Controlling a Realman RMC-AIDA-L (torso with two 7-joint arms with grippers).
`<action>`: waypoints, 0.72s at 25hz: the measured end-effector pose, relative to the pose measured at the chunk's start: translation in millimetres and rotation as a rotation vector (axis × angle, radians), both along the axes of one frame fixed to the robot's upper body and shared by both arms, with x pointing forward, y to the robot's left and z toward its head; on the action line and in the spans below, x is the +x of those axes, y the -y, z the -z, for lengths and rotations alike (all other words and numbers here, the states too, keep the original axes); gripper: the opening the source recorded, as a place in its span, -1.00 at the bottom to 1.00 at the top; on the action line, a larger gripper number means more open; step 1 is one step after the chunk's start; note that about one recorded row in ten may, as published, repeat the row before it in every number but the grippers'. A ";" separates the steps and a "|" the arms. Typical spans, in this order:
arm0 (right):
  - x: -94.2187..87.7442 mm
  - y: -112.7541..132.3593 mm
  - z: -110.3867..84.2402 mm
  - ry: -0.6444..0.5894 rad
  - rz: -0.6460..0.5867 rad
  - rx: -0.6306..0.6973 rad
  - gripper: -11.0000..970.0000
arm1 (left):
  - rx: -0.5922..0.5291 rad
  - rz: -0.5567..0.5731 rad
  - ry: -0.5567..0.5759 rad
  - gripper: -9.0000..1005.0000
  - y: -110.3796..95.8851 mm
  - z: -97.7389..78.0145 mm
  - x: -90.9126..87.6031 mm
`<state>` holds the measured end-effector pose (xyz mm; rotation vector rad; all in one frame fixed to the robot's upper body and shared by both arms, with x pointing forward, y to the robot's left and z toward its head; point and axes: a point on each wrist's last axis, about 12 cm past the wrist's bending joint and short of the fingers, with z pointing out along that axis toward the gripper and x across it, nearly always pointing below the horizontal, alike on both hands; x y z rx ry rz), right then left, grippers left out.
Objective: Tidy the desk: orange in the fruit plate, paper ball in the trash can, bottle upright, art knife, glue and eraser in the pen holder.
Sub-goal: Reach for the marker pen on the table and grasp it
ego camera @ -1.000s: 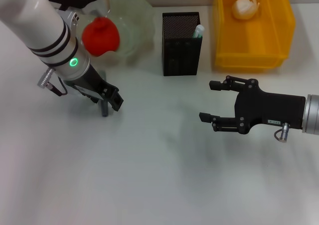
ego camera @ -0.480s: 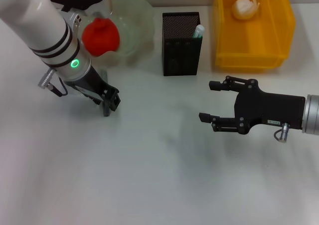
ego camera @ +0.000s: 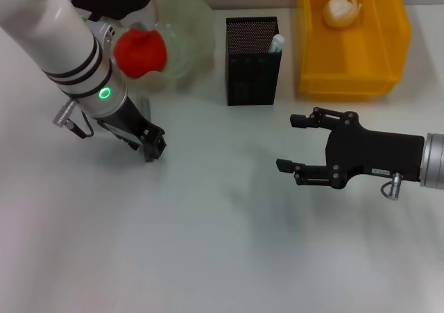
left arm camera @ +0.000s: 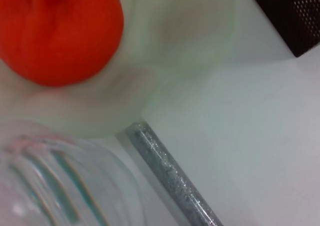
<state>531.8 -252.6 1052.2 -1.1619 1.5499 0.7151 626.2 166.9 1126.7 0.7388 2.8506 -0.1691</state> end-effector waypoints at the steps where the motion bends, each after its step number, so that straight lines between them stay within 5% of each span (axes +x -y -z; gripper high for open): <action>1: -0.3 0.1 0.1 -0.001 -0.001 0.000 0.63 | 0.004 0.004 0.000 -0.25 0.4 0.4 -0.3; 18: -4.0 0.7 -0.2 -0.005 -0.011 0.017 0.63 | 0.037 0.043 -0.005 -0.60 4.3 3.0 -3.6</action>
